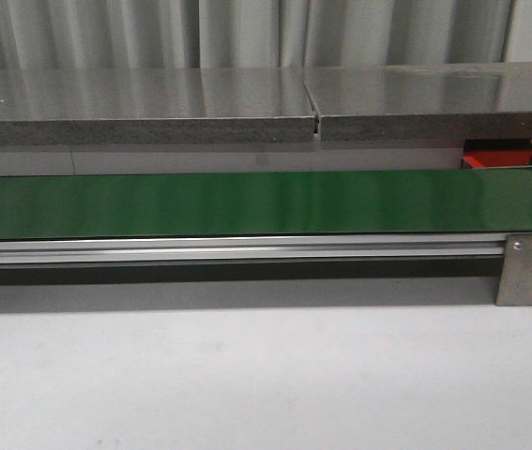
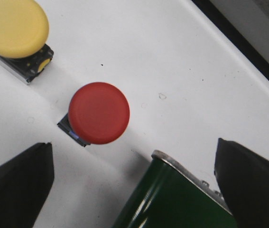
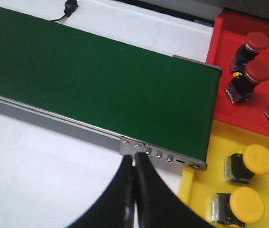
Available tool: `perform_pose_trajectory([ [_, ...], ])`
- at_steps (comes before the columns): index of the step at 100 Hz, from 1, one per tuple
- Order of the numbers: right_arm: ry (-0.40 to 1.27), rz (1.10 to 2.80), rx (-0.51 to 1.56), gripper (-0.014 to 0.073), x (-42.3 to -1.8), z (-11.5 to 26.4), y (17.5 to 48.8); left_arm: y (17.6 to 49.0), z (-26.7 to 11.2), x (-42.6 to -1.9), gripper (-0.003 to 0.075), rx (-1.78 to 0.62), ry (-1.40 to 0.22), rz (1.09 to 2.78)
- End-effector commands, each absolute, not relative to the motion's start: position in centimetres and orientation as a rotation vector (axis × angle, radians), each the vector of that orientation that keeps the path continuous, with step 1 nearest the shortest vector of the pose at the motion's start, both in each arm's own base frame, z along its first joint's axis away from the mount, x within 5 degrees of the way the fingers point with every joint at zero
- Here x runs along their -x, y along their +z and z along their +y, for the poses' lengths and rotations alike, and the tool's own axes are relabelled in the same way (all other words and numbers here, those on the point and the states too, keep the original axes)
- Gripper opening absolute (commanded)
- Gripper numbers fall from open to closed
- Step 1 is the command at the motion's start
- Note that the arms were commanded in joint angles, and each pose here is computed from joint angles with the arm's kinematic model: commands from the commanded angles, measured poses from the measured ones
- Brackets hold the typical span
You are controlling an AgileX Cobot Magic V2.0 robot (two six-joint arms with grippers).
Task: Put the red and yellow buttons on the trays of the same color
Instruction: 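Move the left gripper over the remaining push buttons, then grasp a red push button from the cluster with the left gripper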
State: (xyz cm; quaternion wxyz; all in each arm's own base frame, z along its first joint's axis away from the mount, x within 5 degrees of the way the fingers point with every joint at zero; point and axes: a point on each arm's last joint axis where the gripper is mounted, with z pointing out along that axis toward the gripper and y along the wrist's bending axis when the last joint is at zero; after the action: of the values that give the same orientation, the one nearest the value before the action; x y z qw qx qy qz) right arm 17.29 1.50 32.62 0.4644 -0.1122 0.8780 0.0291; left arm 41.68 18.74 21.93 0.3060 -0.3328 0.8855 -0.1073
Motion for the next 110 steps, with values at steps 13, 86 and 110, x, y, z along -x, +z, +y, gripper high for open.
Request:
perform_pose_trajectory([
  [13, 0.048, 2.063, 0.265, -0.0068, -17.3, 1.4, 34.1, 25.3, 19.6, -42.7, 0.0671, 0.898, -0.275, 2.169],
  [86, 0.048, 2.062, 0.265, -0.0068, -17.3, 1.4, 34.1, 21.7, 20.7, -44.9, 0.0671, 0.961, -0.301, 2.201],
  [110, 0.048, 2.062, 0.265, -0.0068, -17.3, 1.4, 34.1, 21.6, 20.7, -44.9, 0.0551, 0.961, -0.302, 2.203],
])
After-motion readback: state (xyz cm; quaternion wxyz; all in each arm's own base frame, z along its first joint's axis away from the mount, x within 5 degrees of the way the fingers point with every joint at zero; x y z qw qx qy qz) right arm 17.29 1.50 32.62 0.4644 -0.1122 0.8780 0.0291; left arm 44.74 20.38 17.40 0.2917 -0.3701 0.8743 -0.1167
